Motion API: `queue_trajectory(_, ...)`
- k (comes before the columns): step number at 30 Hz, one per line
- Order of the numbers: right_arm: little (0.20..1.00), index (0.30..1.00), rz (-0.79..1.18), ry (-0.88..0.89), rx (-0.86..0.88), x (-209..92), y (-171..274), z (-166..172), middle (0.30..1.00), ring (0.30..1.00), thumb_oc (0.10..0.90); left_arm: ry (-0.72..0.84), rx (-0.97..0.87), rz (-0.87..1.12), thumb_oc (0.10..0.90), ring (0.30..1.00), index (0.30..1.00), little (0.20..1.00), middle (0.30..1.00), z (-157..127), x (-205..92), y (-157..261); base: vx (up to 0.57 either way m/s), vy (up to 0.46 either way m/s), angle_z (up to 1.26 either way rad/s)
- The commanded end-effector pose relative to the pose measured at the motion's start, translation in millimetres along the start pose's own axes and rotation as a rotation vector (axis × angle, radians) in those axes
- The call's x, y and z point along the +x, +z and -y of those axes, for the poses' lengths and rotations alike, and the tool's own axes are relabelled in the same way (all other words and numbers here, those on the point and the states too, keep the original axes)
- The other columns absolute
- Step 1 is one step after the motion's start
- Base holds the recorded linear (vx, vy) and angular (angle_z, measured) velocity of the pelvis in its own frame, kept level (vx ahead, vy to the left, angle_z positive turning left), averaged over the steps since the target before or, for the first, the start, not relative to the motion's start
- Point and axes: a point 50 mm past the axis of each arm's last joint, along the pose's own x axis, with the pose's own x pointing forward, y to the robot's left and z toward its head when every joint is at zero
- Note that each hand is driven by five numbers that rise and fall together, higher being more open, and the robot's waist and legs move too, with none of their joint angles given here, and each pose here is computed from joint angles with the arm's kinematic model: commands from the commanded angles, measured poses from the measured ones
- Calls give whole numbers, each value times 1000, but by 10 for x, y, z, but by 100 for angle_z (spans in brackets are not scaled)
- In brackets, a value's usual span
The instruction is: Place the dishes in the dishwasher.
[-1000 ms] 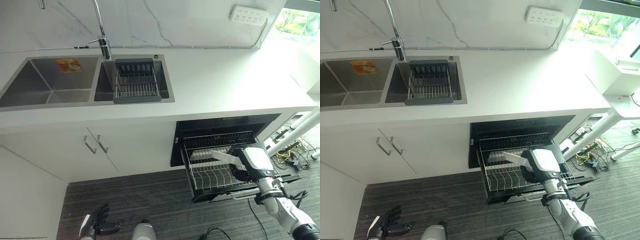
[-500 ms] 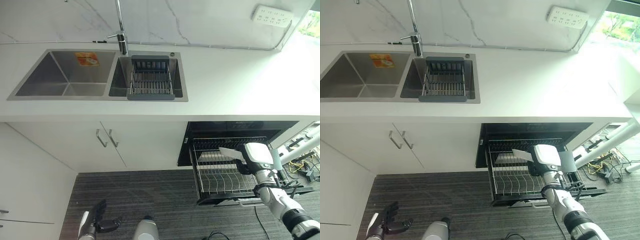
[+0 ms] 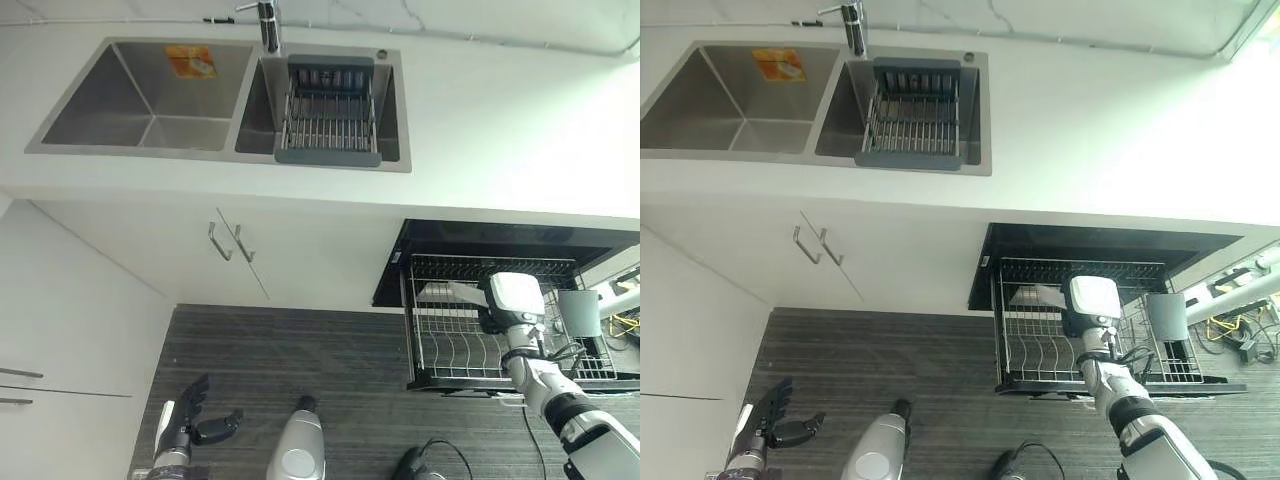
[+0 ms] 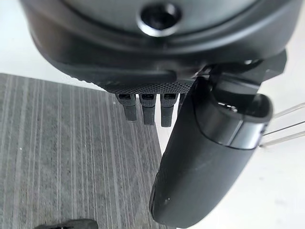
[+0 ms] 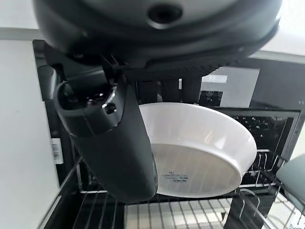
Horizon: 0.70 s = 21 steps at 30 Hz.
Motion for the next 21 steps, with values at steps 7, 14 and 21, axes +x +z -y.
queue_trajectory(7,300,300,-66,-423,-122,393,-360,794,300,300,400,49,-51,209,800,900,900,900,900,-46,68,374,-57,28,-4)
queue_trajectory(14,300,300,-89,-472,-145,496,-445,993,300,300,400,60,-100,235,800,900,900,900,900,-30,93,447,-60,31,-2)
queue_trajectory(21,300,300,-109,-489,-132,563,-448,1089,300,300,400,70,-147,271,800,900,900,900,900,-12,129,557,-52,15,-5)
